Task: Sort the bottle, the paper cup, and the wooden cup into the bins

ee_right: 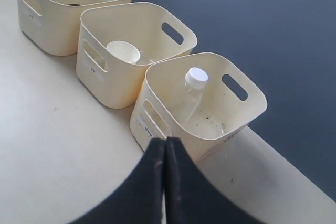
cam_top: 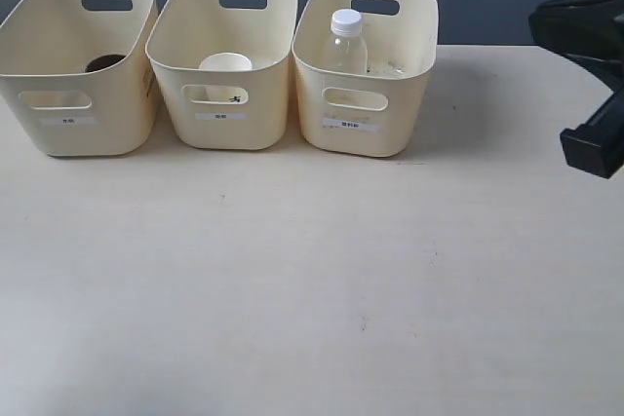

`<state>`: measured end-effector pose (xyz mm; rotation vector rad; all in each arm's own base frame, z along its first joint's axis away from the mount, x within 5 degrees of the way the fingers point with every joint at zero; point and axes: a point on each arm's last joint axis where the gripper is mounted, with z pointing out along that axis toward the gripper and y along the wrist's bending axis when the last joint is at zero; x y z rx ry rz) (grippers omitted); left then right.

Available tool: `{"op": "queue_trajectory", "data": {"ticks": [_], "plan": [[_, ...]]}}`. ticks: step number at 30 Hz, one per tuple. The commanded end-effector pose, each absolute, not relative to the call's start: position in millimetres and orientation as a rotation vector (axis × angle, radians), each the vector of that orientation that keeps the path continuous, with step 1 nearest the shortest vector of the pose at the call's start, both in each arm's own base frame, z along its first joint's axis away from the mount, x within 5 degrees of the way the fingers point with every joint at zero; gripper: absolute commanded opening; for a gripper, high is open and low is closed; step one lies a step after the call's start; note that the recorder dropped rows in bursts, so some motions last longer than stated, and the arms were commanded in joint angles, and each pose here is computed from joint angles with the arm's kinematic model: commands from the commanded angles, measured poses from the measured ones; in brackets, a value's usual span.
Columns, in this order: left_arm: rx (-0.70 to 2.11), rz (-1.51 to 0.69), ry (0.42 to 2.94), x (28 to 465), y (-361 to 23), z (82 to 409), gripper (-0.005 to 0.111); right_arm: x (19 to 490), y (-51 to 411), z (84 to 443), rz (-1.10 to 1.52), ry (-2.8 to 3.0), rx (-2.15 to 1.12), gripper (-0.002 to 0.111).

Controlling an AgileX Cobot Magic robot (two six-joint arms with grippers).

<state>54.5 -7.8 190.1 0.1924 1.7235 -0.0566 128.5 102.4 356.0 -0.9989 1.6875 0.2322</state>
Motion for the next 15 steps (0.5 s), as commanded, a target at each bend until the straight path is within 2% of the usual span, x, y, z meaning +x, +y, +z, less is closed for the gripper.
{"op": "queue_trajectory", "data": {"ticks": [1,15], "plan": [[0.193,-0.060,1.712,54.8,-8.1,191.6,0.000,127.4,100.7,354.6,0.234,1.695,-0.991,-0.001],[0.193,-0.060,1.712,54.8,-8.1,191.6,0.000,129.2,90.4,360.0,0.195,1.683,-0.919,-0.001]]}}
